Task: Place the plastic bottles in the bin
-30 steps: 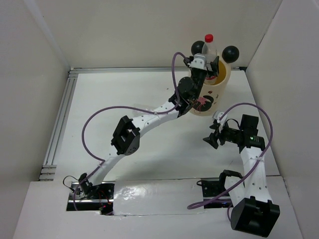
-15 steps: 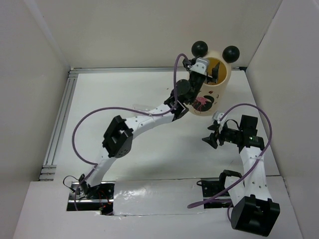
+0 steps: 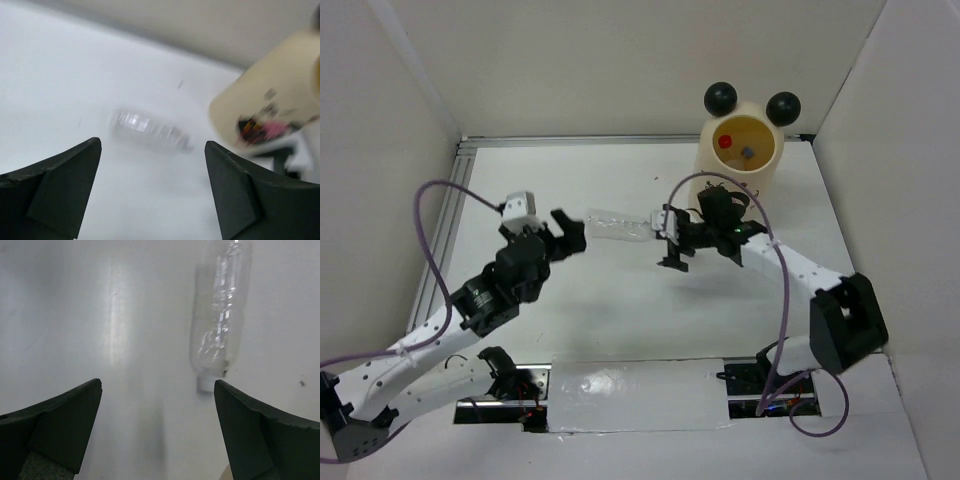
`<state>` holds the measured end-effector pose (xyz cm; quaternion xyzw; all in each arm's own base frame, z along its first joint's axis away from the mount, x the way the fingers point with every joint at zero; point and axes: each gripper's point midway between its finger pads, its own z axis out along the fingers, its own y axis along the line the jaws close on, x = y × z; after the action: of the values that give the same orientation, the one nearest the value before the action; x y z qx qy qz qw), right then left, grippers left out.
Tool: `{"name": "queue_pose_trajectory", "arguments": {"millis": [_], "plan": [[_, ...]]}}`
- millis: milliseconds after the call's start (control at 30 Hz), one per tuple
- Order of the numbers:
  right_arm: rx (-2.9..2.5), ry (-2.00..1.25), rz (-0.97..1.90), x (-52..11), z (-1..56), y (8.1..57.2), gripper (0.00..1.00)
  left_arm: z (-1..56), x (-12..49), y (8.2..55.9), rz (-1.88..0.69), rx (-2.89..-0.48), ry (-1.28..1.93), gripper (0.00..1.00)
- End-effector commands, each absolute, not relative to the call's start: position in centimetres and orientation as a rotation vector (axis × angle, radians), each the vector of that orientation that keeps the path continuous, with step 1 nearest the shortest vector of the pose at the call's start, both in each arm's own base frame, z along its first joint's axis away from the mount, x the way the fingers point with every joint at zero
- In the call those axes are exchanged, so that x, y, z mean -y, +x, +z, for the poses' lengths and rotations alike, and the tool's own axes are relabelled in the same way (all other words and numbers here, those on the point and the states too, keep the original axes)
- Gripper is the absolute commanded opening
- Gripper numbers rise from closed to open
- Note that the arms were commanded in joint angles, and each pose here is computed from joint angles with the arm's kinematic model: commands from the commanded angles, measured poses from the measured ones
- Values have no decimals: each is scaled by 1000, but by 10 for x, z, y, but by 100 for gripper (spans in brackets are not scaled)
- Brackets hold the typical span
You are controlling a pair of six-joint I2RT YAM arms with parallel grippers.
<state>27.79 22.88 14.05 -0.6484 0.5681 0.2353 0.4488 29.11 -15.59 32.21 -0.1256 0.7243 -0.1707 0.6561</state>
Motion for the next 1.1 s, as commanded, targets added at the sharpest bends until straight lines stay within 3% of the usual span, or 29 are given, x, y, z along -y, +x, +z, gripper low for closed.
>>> {"name": "queue_pose_trajectory", "arguments": {"millis": [0, 100, 233, 467, 733, 900, 1033, 1067], "plan": [[-1384, -1443, 322, -261, 181, 366, 100, 189, 125, 226, -368, -2037, -493, 98], [-1452, -1410, 317, -279, 173, 397, 100, 143, 113, 201, -424, -2103, -628, 99], [-1482, -1477, 385, -324, 155, 430, 100, 132, 105, 190, -467, -2081, -646, 99], [-1508, -1683, 558, -405, 122, 422, 100, 134, 94, 185, -412, -2090, -639, 99], [-1589, -1789, 577, -419, 75, 418, 100, 138, 91, 182, -414, -2078, -608, 99], [-1682, -1780, 403, -404, 44, 433, 96, 138, 89, 183, -402, -2073, -601, 99], [-1719, -1786, 360, -398, 30, 437, 90, 141, 91, 183, -412, -2075, -590, 99], [-1716, -1800, 357, -396, 26, 435, 83, 140, 90, 183, -399, -2084, -578, 99]]}}
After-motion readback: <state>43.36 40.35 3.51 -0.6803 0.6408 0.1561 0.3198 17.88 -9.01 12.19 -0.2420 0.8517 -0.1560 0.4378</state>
